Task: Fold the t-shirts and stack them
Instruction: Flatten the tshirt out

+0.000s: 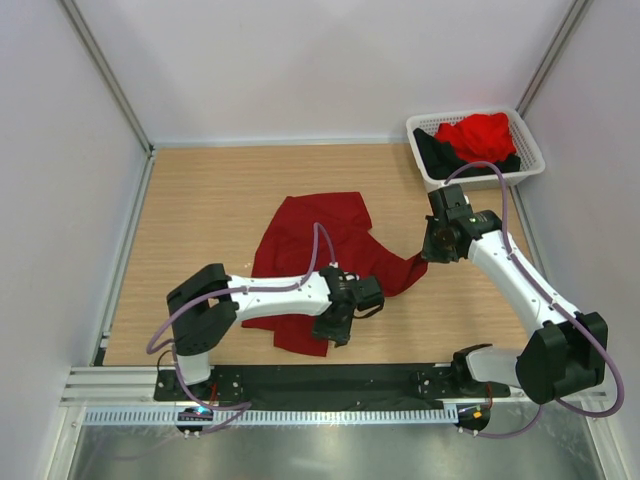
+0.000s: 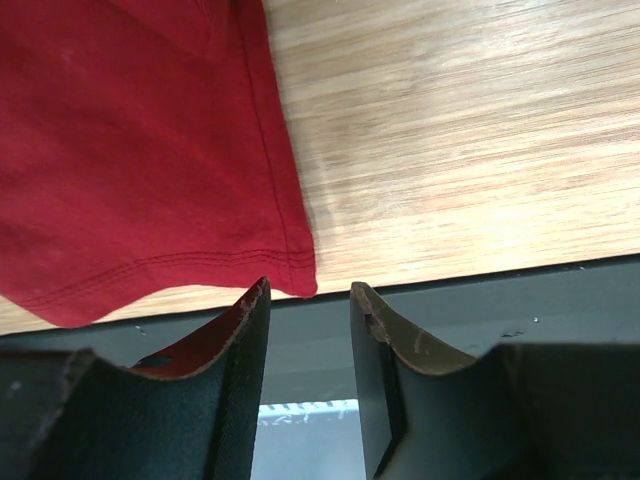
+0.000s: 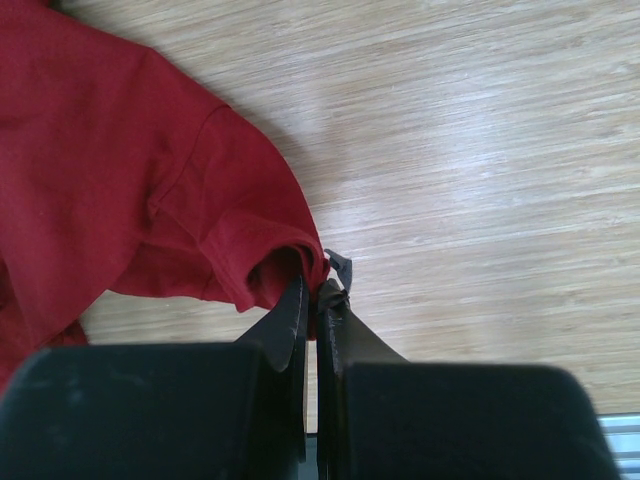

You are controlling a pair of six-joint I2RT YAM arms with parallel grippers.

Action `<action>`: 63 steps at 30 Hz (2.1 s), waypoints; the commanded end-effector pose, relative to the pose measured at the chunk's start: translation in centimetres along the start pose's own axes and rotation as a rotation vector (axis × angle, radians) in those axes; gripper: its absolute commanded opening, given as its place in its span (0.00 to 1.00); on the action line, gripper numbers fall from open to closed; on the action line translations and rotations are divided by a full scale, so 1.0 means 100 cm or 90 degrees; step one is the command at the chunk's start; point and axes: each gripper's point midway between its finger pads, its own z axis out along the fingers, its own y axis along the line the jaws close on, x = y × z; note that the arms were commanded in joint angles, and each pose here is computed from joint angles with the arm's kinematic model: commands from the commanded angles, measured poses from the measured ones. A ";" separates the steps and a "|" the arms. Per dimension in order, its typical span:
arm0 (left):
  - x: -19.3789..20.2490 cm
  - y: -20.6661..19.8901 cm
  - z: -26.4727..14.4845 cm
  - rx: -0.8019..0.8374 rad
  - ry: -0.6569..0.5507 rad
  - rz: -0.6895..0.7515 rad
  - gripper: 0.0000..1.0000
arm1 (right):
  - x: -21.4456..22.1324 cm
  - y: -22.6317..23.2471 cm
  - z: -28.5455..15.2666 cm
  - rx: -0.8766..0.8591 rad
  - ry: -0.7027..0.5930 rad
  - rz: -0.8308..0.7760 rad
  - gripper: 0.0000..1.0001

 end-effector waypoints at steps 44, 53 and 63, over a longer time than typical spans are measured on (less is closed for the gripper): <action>0.011 0.151 -0.093 -0.079 -0.173 -0.086 0.00 | 0.083 0.096 -0.030 -0.153 0.022 -0.208 0.02; -0.006 0.172 -0.108 -0.082 -0.219 -0.107 0.00 | 0.124 0.067 -0.039 -0.146 0.032 -0.064 0.68; -0.024 0.183 -0.130 -0.099 -0.258 -0.102 0.00 | 0.122 0.059 -0.015 -0.083 0.127 0.222 0.64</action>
